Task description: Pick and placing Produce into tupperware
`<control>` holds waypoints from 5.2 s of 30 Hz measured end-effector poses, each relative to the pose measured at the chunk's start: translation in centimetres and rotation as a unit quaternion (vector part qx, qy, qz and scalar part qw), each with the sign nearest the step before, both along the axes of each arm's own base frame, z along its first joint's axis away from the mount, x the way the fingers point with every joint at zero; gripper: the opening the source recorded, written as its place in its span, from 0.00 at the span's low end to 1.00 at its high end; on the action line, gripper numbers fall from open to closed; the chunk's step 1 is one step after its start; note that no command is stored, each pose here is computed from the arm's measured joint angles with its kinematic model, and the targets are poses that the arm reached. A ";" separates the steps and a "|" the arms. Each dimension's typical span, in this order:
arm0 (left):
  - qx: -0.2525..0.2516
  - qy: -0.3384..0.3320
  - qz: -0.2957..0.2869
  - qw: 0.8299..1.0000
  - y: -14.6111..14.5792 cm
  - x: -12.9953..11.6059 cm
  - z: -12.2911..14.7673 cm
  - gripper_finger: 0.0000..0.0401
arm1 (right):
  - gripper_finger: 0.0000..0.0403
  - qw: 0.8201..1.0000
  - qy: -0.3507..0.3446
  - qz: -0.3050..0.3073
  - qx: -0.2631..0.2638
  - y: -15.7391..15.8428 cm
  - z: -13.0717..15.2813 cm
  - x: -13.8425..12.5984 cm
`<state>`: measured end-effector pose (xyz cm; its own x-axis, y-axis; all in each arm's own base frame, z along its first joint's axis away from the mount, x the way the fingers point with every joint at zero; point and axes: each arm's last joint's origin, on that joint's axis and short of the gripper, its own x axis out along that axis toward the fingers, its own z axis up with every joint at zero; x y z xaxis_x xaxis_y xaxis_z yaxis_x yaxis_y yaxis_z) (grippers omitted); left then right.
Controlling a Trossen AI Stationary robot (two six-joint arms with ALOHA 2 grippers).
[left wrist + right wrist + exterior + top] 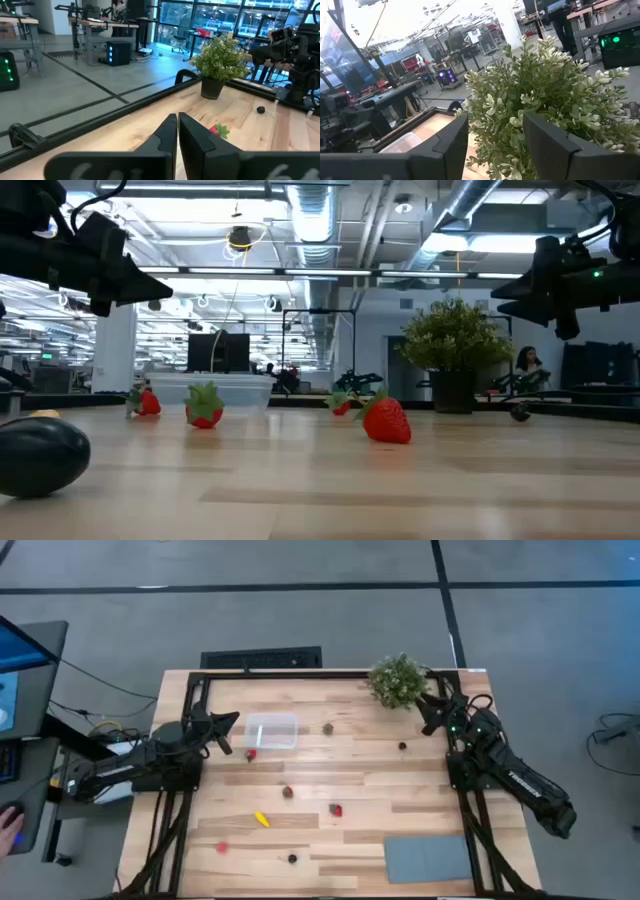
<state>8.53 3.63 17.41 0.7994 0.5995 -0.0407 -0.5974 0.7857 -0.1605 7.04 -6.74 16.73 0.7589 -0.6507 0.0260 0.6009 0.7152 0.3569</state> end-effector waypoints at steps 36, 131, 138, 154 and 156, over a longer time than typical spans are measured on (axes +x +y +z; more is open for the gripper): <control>0.000 0.000 0.000 1.000 0.0 0.0 0.0 0.02 | 0.53 1.000 0.000 0.000 0.000 0.0 0.0 0.0; -0.023 -0.039 0.039 0.998 0.2 -0.1 0.3 0.59 | 0.67 0.989 0.063 0.088 0.099 2.4 6.6 -0.8; -0.023 -0.039 0.039 0.998 0.2 -0.1 0.3 0.59 | 0.67 0.936 0.226 0.051 0.266 3.0 9.5 -1.5; -0.025 -0.034 0.040 0.998 0.2 -0.1 0.2 0.59 | 0.67 0.826 0.411 0.082 0.376 1.0 7.4 4.8; -0.029 -0.032 0.040 0.998 0.2 -0.2 0.2 0.59 | 0.67 0.818 0.431 0.084 0.371 1.0 7.0 5.5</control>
<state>8.37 3.80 17.60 0.7508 0.6600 -0.0273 -0.6452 0.7238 -0.2444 12.50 -5.72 23.71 0.3671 -0.1295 -0.9211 0.7741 0.5916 0.2253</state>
